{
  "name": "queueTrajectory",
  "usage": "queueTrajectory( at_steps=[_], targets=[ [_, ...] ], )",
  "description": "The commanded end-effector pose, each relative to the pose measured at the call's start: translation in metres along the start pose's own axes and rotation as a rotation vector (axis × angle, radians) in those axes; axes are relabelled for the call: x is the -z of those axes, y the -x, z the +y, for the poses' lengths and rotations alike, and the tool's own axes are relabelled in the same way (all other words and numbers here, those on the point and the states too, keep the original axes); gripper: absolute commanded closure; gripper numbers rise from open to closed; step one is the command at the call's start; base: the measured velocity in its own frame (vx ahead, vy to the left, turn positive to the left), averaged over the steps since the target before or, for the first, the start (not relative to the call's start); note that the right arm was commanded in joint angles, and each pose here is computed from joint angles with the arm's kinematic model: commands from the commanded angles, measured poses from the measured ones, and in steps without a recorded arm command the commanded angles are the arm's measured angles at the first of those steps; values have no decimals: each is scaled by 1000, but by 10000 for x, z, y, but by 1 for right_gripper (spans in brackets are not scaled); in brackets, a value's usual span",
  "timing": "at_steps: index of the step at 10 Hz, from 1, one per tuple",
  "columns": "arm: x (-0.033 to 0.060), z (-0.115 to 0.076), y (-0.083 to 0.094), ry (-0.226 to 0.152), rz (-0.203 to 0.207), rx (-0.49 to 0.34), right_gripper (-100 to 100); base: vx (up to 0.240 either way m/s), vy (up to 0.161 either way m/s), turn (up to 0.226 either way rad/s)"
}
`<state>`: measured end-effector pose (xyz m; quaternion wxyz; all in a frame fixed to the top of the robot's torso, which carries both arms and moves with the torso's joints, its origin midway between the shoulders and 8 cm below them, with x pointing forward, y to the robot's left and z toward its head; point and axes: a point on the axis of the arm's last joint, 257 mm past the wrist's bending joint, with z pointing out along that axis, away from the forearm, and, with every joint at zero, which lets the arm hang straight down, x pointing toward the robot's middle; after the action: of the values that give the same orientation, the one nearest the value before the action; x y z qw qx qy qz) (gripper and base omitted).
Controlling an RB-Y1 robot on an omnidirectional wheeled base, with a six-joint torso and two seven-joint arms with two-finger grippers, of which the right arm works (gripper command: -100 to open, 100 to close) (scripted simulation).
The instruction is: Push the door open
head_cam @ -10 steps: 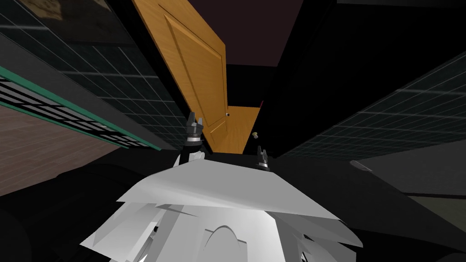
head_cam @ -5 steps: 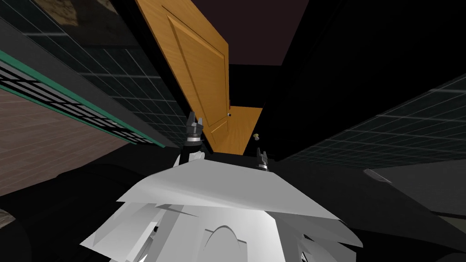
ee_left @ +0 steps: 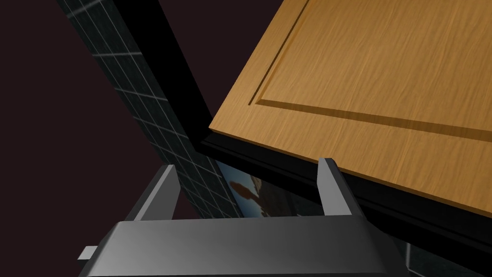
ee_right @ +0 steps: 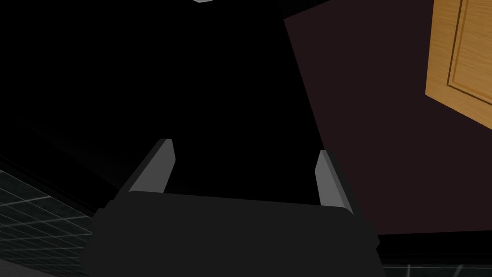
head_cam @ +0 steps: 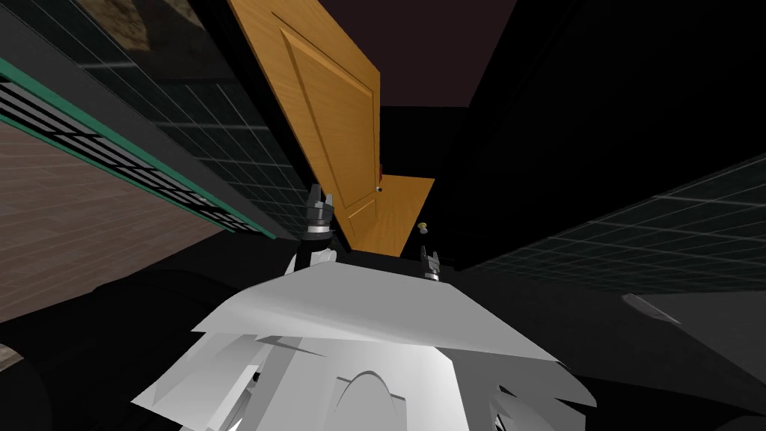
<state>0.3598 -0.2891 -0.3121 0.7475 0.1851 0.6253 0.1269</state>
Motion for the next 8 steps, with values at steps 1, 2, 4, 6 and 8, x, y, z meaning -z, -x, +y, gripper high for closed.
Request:
queueTrajectory(
  at_steps=[1, 2, 4, 6, 8],
  targets=[
    [35, -26, -43, -5, 7, 32, -100, 44, -48, 55],
    [74, -71, -98, -12, 18, 71, -100, 37, -46, 76],
    [114, -116, -151, -19, 30, 109, -100, 45, -55, 96],
    [189, -197, -245, -31, 52, 176, -100, 38, -52, 106],
    [226, -235, -289, -36, 63, 213, -100, 43, -69, 96]
  ],
)
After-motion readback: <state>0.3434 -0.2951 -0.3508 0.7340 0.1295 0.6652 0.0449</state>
